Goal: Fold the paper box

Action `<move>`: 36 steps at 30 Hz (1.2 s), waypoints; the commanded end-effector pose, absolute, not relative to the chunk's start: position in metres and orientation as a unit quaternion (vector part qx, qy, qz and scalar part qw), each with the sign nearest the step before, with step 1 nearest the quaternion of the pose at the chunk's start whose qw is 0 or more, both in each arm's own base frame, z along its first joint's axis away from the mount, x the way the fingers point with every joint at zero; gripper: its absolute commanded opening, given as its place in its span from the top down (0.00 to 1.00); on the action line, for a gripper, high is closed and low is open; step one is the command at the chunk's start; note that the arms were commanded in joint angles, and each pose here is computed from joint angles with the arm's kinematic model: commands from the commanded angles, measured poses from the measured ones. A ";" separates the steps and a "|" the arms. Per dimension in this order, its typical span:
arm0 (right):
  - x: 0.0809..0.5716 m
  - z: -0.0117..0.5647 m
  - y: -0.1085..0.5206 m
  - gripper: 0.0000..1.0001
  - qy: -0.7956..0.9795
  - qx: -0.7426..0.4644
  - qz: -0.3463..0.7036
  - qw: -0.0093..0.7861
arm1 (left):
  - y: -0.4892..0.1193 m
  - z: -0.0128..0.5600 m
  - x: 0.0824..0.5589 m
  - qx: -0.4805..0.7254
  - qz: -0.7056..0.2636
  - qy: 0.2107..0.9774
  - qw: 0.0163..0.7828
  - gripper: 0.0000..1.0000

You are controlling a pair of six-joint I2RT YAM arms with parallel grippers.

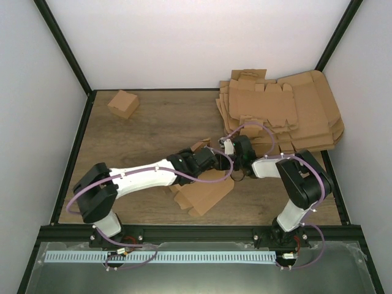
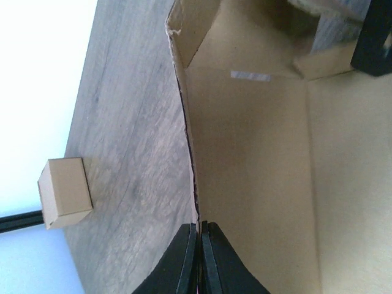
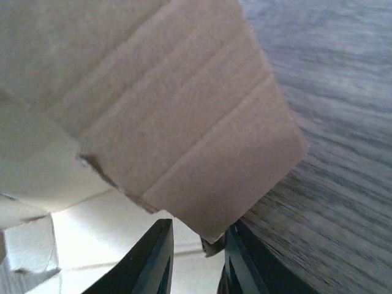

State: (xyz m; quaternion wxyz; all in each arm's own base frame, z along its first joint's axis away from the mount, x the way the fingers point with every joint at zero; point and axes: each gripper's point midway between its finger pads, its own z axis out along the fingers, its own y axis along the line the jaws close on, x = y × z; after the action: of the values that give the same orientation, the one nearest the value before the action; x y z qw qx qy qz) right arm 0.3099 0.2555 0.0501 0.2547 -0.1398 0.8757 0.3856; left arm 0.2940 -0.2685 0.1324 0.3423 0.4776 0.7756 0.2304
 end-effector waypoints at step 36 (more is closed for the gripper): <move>0.346 0.090 0.227 0.54 0.867 -0.083 0.310 0.381 | -0.260 0.136 0.287 0.468 0.275 0.761 0.354 0.96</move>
State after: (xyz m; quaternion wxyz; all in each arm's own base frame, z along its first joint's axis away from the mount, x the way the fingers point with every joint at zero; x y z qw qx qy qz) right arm 0.3385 0.2168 0.0682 0.3541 -0.0554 0.8849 0.2974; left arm 0.2889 -0.2613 0.1259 0.3428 0.4681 0.7694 0.2671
